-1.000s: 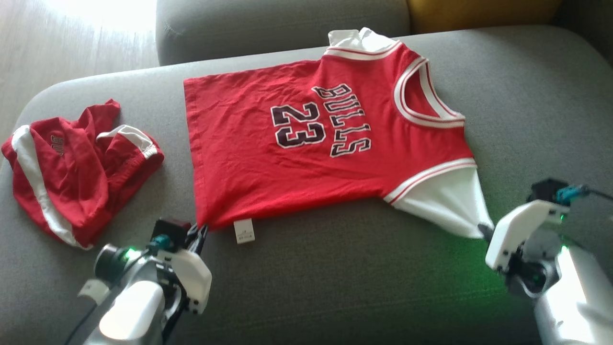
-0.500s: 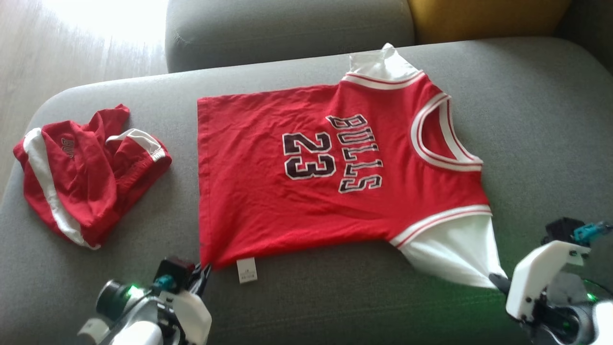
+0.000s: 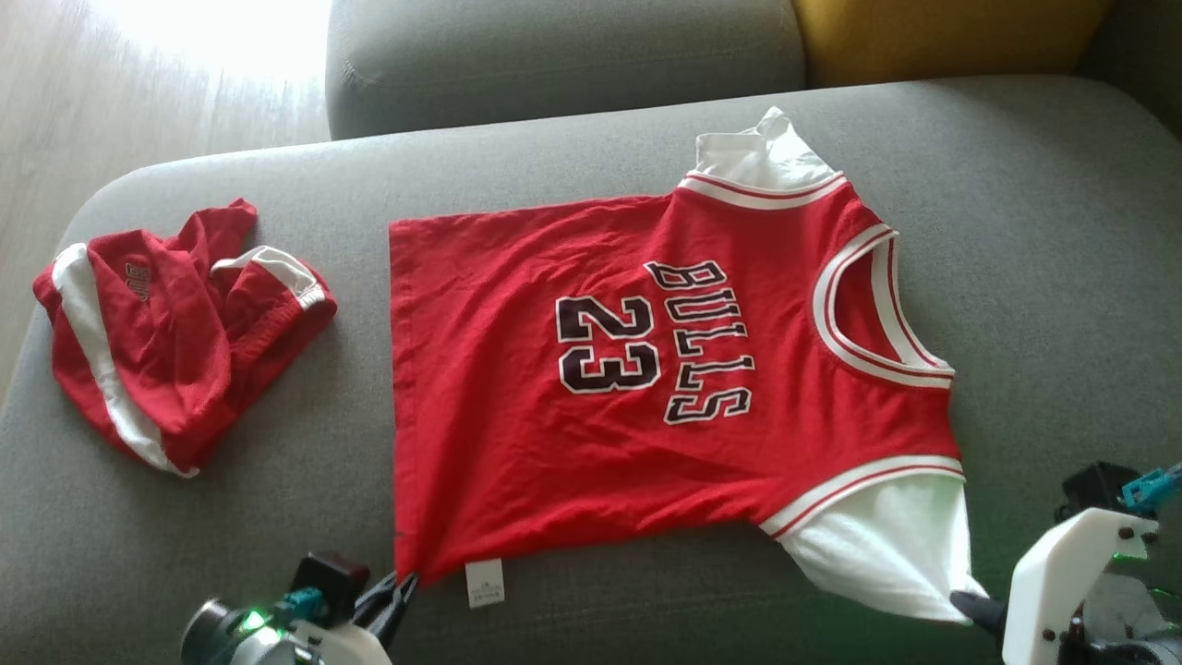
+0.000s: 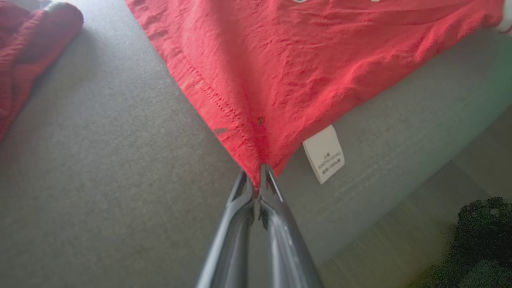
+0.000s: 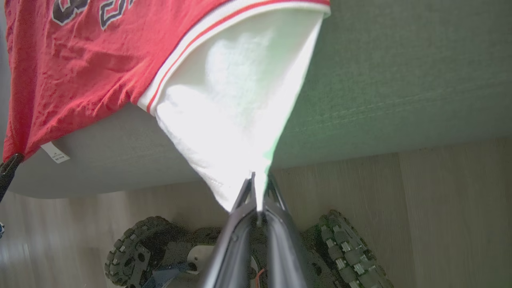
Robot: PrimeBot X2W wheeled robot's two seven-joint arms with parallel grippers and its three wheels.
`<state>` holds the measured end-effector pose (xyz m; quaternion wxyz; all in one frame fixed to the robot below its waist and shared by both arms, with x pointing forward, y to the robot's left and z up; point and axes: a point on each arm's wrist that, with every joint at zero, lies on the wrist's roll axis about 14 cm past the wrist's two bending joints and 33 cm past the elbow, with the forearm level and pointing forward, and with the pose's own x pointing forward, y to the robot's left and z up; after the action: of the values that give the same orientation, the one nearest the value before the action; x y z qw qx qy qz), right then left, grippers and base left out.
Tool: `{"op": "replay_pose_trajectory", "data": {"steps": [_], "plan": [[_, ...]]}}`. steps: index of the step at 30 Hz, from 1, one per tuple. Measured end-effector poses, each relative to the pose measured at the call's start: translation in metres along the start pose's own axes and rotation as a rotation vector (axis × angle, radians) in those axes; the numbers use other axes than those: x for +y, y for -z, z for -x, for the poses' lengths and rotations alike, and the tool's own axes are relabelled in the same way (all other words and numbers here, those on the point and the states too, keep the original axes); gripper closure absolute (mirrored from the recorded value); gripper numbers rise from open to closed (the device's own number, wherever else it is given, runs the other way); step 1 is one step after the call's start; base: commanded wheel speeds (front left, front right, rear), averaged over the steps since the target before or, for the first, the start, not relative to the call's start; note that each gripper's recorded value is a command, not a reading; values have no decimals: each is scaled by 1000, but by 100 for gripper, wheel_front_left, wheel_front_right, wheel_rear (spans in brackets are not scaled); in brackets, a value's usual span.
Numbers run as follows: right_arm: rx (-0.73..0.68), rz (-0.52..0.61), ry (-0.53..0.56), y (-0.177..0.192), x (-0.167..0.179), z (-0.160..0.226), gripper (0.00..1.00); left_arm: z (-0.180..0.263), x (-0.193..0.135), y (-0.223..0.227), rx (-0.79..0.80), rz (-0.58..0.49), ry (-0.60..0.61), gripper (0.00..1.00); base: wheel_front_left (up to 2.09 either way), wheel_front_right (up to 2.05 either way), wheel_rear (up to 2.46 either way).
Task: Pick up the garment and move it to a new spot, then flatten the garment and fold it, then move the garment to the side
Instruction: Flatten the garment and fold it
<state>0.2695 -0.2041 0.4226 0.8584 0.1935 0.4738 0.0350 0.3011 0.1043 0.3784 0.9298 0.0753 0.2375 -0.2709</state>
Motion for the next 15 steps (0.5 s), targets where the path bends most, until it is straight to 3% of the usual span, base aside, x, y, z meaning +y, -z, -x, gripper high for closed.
{"op": "replay_pose_trajectory", "data": {"steps": [15], "plan": [[68,3,-36,16,5,9,100,28,-11,6,50,45,16,100,0,0,0]]}}
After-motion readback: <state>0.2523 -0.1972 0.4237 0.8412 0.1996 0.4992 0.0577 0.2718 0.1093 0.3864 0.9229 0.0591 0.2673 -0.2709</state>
